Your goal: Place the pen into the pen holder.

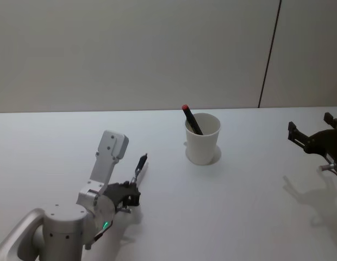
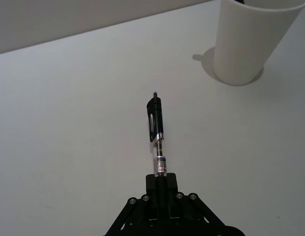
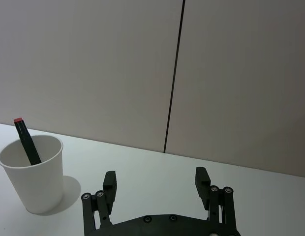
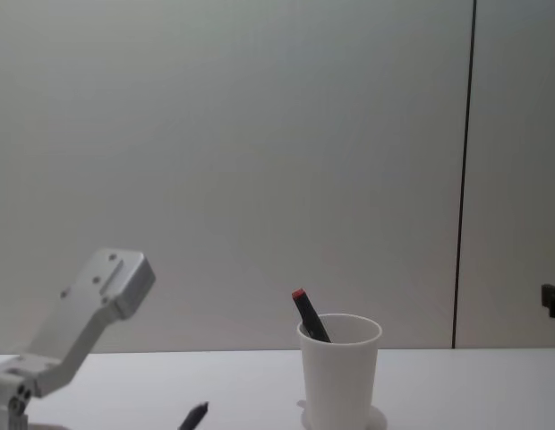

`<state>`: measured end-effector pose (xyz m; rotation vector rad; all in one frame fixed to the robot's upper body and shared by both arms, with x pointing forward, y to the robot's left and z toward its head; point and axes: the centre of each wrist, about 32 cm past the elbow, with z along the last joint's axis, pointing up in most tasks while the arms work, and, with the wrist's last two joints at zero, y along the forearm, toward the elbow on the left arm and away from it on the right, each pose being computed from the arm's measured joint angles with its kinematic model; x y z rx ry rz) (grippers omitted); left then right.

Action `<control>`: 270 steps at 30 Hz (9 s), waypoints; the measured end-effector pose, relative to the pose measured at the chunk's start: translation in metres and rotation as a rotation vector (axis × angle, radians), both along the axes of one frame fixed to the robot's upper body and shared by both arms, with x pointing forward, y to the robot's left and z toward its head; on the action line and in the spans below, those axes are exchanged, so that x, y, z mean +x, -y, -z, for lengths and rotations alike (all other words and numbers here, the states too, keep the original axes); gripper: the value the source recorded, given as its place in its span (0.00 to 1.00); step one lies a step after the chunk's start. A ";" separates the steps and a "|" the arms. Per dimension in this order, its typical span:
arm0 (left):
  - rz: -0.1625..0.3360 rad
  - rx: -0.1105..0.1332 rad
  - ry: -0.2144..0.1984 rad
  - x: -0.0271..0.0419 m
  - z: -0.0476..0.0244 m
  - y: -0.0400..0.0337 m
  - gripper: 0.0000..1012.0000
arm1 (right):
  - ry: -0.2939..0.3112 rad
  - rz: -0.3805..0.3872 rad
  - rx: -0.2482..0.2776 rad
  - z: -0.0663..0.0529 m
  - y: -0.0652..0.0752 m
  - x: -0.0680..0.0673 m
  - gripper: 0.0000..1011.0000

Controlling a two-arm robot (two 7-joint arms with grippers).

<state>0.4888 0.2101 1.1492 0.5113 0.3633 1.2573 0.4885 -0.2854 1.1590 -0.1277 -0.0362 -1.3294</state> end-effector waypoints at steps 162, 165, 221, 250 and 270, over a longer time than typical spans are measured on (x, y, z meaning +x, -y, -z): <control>0.693 -0.178 0.623 0.0183 -0.0095 0.0532 0.13 | -0.248 -0.417 0.575 0.000 0.039 -0.026 0.99; 0.693 -0.178 0.623 0.0183 -0.0095 0.0532 0.13 | -0.261 -0.434 0.613 0.001 0.036 -0.027 0.99; 0.693 -0.178 0.623 0.0183 -0.0095 0.0532 0.13 | -0.330 -0.289 0.751 -0.046 -0.036 -0.037 0.99; 0.693 -0.178 0.623 0.0183 -0.0095 0.0532 0.13 | -0.323 -0.239 0.783 -0.055 -0.045 -0.031 0.99; 0.693 -0.178 0.623 0.0183 -0.0095 0.0532 0.13 | -0.322 -0.239 0.816 -0.056 -0.045 -0.030 0.66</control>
